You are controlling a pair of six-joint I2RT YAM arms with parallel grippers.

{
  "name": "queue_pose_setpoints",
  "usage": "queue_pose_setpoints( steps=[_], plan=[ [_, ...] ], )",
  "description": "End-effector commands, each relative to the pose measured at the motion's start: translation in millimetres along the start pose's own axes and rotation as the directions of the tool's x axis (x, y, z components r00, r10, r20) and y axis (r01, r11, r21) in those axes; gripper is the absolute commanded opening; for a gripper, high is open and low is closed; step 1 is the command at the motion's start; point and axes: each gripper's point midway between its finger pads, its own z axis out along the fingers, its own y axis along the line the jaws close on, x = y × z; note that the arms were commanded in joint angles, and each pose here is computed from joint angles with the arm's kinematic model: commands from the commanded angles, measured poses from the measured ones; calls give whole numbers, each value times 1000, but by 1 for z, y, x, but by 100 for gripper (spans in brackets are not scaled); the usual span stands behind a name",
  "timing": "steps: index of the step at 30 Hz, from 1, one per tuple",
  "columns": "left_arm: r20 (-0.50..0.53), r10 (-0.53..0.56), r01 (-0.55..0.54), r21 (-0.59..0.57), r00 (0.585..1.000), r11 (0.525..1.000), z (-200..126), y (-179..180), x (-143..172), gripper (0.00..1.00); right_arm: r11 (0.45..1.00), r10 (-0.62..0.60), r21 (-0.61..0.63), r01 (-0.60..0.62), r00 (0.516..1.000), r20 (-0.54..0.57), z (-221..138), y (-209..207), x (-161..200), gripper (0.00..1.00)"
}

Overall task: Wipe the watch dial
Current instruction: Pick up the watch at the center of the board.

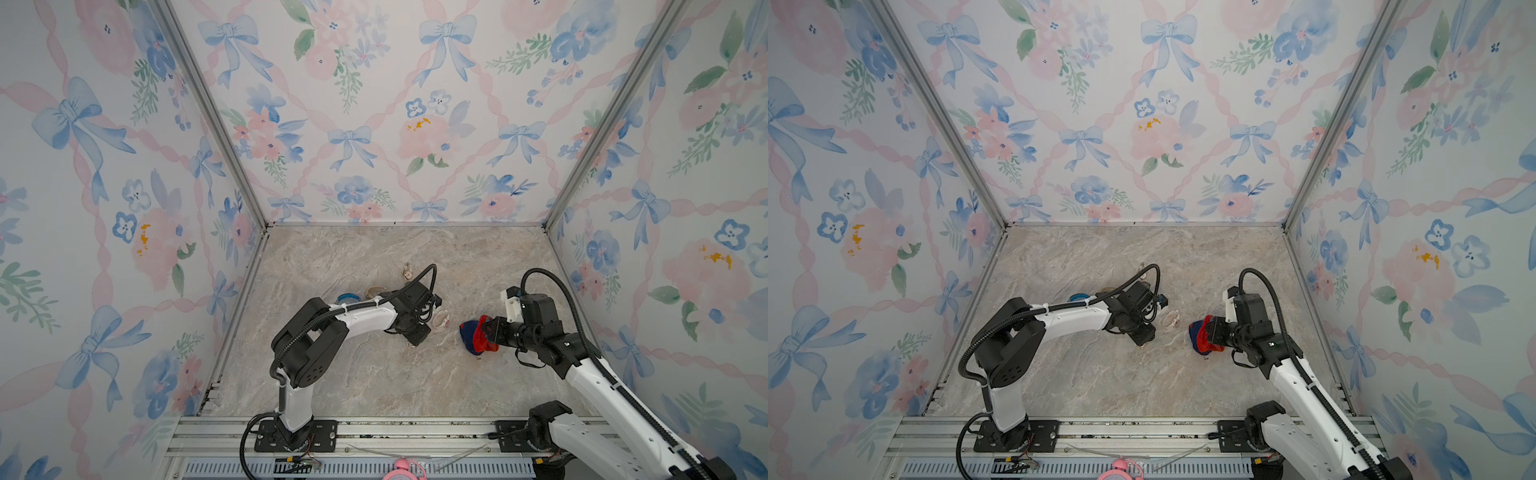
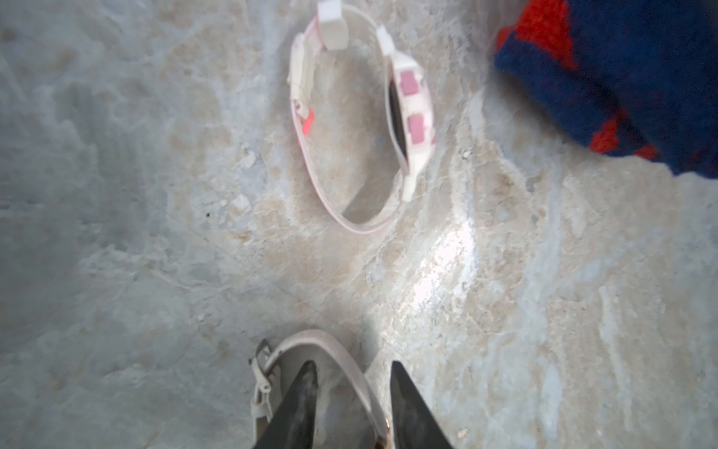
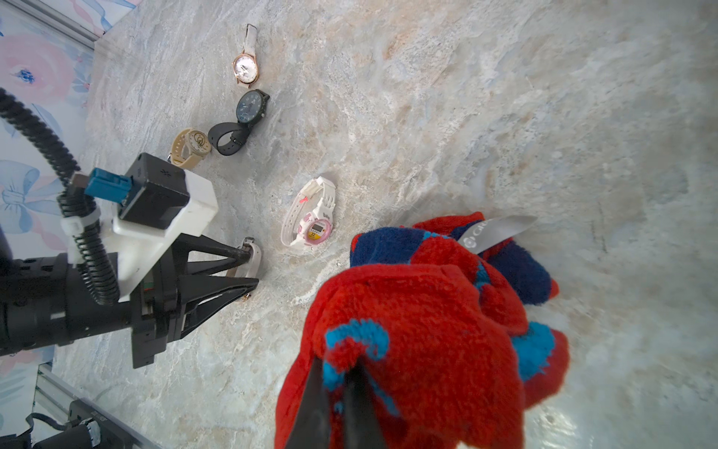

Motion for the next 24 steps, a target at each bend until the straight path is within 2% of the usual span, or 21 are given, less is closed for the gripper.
queue_pose_setpoints(
  steps=[1, 10, 14, 16, 21, 24],
  plan=[
    [-56, -11, 11, -8, 998, 1000, 8, -2, 9, 31, 1000, -10, 2, 10, 1000, 3, 2, -2, 2, 0],
    [-96, -19, 19, 3, 995, 1000, 15, -3, 19, 21, 1000, 3, 7, -3, 1000, 8, 2, -6, 2, 0],
    [-100, -31, 33, 24, 995, 999, 16, -3, 18, 5, 1000, 8, 7, -8, 1000, 6, 4, -7, 2, 0],
    [-99, -40, 44, 38, 994, 998, 16, -5, 17, 1, 1000, 9, 5, -9, 1000, 6, 4, -6, 2, 0],
    [-51, -92, 95, 67, 994, 993, 2, -5, 1, 0, 1000, 7, 0, -7, 1000, 3, 3, -6, 4, 0],
    [18, -197, 194, 101, 980, 976, -18, -1, -20, 0, 1000, -6, -19, 6, 1000, 7, 2, 1, 2, 0]
  ],
)
